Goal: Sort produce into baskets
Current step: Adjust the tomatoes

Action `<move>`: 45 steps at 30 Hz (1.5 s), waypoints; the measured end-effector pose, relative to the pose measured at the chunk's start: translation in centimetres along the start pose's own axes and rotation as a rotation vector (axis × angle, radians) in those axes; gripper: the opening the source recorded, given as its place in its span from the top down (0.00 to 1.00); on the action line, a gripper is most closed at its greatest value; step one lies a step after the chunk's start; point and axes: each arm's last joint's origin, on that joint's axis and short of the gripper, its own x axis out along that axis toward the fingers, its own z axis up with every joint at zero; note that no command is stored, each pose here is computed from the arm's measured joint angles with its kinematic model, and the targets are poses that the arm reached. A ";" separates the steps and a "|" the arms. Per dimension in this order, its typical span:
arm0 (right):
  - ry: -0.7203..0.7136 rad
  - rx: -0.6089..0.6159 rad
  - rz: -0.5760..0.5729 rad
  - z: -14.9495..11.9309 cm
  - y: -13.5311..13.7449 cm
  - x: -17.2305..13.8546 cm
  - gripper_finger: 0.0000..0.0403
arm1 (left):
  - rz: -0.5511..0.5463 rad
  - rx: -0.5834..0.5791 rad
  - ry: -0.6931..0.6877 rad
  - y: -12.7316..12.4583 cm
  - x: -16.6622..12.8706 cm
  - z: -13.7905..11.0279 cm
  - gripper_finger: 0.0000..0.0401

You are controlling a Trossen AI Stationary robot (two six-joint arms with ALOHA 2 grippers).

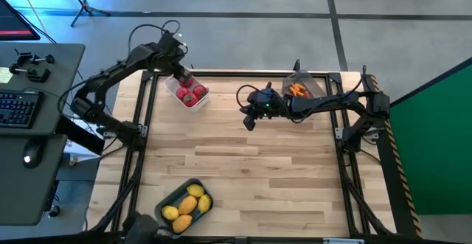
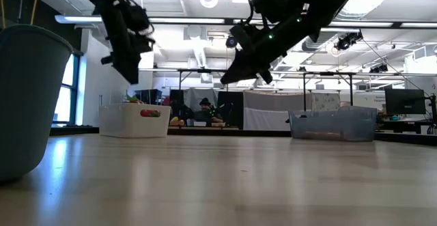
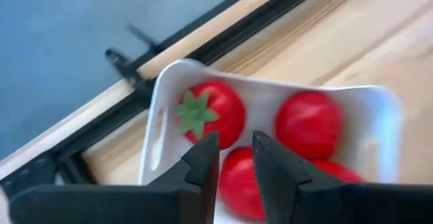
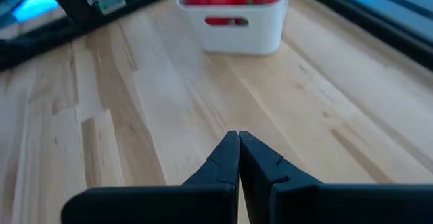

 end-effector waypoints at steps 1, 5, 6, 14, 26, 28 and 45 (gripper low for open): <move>-0.012 0.002 0.003 0.1 0.0 0.0 1.00 | -0.025 -0.002 -0.024 -0.1 -0.7 -0.1 0.82; -0.026 0.009 0.000 0.4 -0.4 0.0 1.00 | -0.167 -0.018 -0.077 -1.2 -2.4 -1.4 0.93; -0.026 0.009 0.000 0.4 -0.4 0.0 1.00 | -0.200 -0.017 -0.070 -1.6 -2.4 -1.9 0.96; -0.026 -0.009 0.005 0.4 -0.4 0.0 1.00 | -0.207 -0.040 0.051 -3.8 0.3 -5.0 1.00; -0.026 -0.009 0.005 0.4 -0.4 0.0 1.00 | -0.127 -0.063 0.099 -3.6 3.3 -5.7 1.00; -0.026 -0.008 0.005 0.4 -0.4 0.0 1.00 | -0.126 -0.063 0.094 -3.7 3.7 -5.5 1.00; -0.026 0.017 0.005 0.4 -0.4 0.0 1.00 | -0.014 -0.044 0.150 -3.5 5.6 -5.5 1.00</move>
